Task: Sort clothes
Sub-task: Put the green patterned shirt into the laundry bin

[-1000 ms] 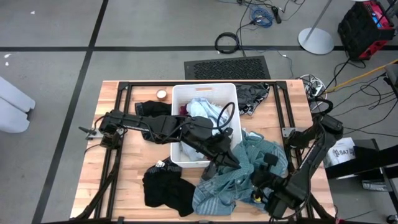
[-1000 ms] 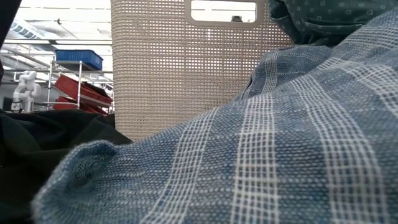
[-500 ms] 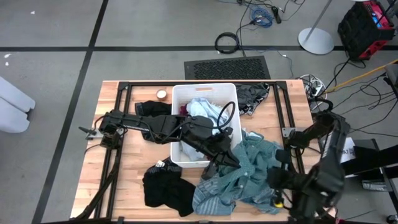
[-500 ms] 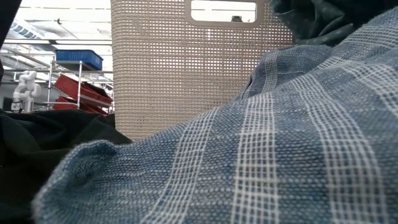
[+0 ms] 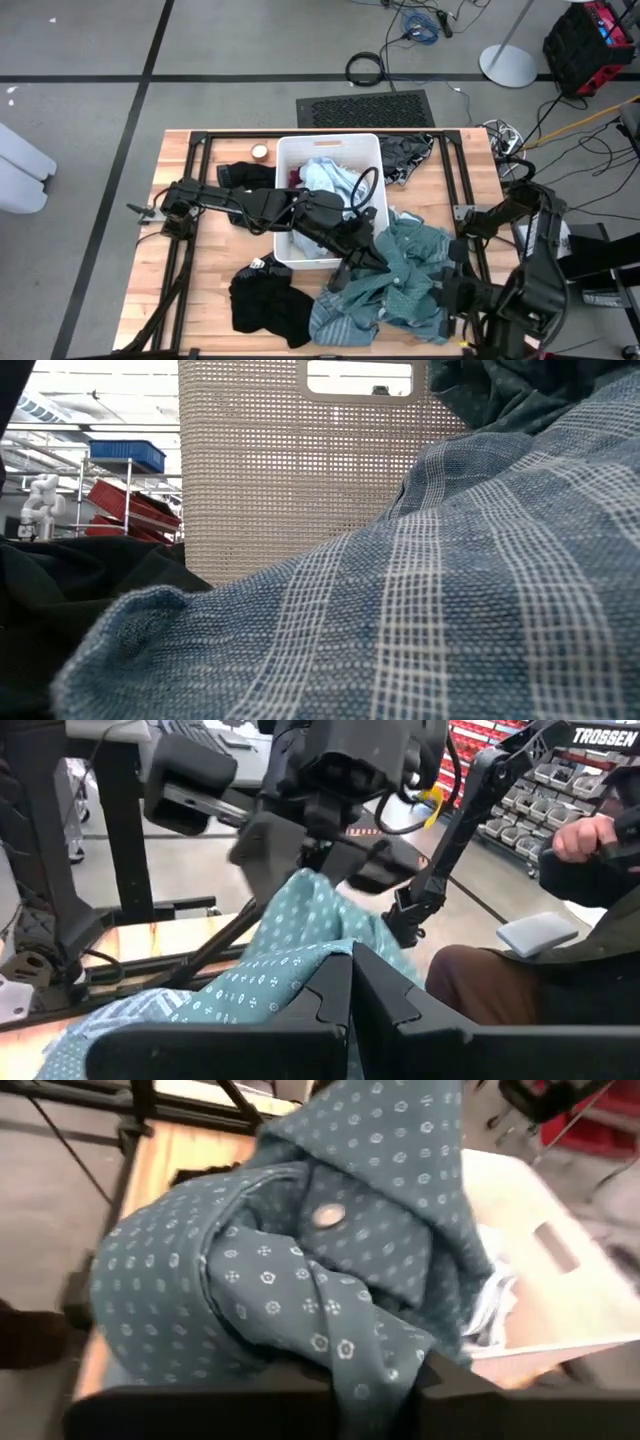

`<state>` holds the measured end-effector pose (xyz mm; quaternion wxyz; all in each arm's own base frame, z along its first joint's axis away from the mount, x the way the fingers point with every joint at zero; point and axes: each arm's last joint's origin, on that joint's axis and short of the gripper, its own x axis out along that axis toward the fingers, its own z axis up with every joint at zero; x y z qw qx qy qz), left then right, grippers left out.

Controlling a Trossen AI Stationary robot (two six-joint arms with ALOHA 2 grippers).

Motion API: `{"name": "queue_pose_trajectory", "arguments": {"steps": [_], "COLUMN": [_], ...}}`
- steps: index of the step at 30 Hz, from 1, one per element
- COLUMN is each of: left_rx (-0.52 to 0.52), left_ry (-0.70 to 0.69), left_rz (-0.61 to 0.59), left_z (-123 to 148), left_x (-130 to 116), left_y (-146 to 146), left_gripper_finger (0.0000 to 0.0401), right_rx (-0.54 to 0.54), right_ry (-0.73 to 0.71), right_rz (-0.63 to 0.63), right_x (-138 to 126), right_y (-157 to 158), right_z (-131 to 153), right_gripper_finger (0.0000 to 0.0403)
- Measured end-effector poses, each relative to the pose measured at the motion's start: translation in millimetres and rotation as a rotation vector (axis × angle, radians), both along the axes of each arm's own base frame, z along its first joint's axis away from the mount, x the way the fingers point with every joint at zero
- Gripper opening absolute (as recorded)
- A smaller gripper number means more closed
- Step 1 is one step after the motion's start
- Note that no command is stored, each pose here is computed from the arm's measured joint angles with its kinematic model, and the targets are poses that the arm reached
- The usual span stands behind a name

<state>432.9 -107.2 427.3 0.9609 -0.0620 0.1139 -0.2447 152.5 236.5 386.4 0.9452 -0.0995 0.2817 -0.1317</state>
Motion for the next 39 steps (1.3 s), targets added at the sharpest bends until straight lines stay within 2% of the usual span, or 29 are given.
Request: {"name": "queue_pose_trajectory", "arguments": {"steps": [3,7,13,17,28,39], "left_rx": [-0.004,-0.020,-0.029,-0.026,-0.004,0.001], "left_ry": [-0.001,0.029,-0.011,0.006,0.073,0.056], "left_rz": [-0.007,-0.004,-0.006,-0.008,-0.020,-0.056], "left_z": [-8.4,-22.7,-20.2,-21.8,-28.5,-27.3], "left_x": [7.9,18.5,20.2,19.8,18.1,17.8], "left_y": [-5.3,-9.0,-10.2,-10.4,-10.5,-10.8], "left_gripper_finger": [0.0006,0.0006,0.0006,0.0006,0.0006,0.0010], "right_rx": [-0.072,-0.111,-0.099,-0.117,-0.151,-0.133], "right_ry": [-0.022,-0.039,0.013,0.065,0.004,-0.007], "right_rz": [-0.009,-0.018,0.002,0.057,0.137,0.111], "right_x": [7.9,20.4,40.0,52.0,65.2,73.2], "right_y": [-3.3,-7.3,-10.0,-9.9,-3.3,-8.5], "right_z": [-3.5,-1.8,-6.5,-11.8,-4.5,-3.4], "right_gripper_finger": [0.0065,0.0111,0.0175,0.0201,0.0204,0.0151]}}
